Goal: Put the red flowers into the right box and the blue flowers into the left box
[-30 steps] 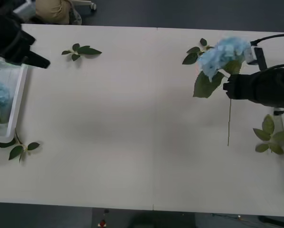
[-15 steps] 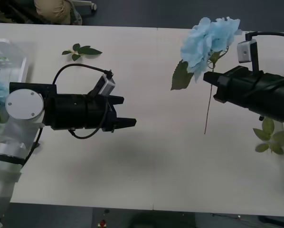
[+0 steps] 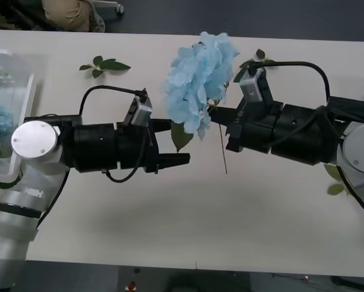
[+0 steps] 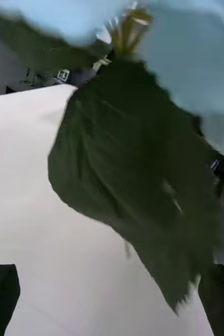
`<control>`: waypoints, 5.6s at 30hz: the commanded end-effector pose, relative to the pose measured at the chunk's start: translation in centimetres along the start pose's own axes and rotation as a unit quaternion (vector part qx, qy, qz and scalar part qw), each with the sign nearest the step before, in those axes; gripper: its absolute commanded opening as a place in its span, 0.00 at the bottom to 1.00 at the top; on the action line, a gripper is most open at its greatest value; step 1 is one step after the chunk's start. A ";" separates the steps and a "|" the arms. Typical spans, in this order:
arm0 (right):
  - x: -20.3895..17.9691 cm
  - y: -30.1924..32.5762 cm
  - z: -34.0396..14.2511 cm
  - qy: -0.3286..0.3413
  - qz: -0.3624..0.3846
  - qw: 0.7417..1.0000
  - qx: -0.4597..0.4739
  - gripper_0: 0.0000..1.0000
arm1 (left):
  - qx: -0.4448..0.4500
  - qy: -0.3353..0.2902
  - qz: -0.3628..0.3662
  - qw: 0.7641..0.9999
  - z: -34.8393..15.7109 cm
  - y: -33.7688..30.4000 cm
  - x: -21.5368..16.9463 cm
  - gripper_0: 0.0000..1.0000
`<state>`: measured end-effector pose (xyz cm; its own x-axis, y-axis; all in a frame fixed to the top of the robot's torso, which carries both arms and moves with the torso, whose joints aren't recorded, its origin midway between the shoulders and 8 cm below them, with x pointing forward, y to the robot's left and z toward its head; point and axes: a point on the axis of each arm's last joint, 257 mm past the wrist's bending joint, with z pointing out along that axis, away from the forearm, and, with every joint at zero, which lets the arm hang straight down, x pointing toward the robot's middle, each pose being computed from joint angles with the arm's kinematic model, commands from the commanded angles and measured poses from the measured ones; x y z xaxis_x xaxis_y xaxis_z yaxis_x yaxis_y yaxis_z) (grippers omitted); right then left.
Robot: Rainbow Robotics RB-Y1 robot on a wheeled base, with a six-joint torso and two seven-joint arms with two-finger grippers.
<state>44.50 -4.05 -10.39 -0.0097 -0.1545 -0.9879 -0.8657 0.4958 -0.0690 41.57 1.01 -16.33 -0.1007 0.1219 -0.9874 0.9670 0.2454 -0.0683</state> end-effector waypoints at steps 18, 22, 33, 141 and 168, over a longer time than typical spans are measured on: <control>-2.8 1.8 0.6 -0.037 -0.020 0.999 -0.019 0.00 | -0.010 -0.011 -0.065 0.998 -7.1 -0.7 2.2 1.00; -2.8 2.2 0.9 -0.037 -0.025 0.999 -0.024 0.00 | -0.018 -0.028 -0.094 0.995 -3.8 0.0 2.8 1.00; -3.5 4.2 2.3 -0.052 -0.036 0.997 -0.044 0.00 | -0.022 -0.065 -0.130 0.989 5.1 1.4 1.0 1.00; 9.3 6.0 -2.2 0.161 -0.083 0.958 -0.223 0.98 | -0.649 0.429 -0.199 0.595 -66.6 21.2 13.5 0.00; 10.2 6.5 -1.4 0.157 -0.070 0.962 -0.211 0.98 | -0.450 0.372 -0.164 0.795 -52.3 17.5 -3.4 1.00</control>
<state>38.10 -3.50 -21.02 0.0152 -0.4768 -0.8789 -0.9963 0.0673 -0.0538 46.24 56.11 -13.82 -0.8187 0.3352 -0.4662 0.2968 0.9421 0.1563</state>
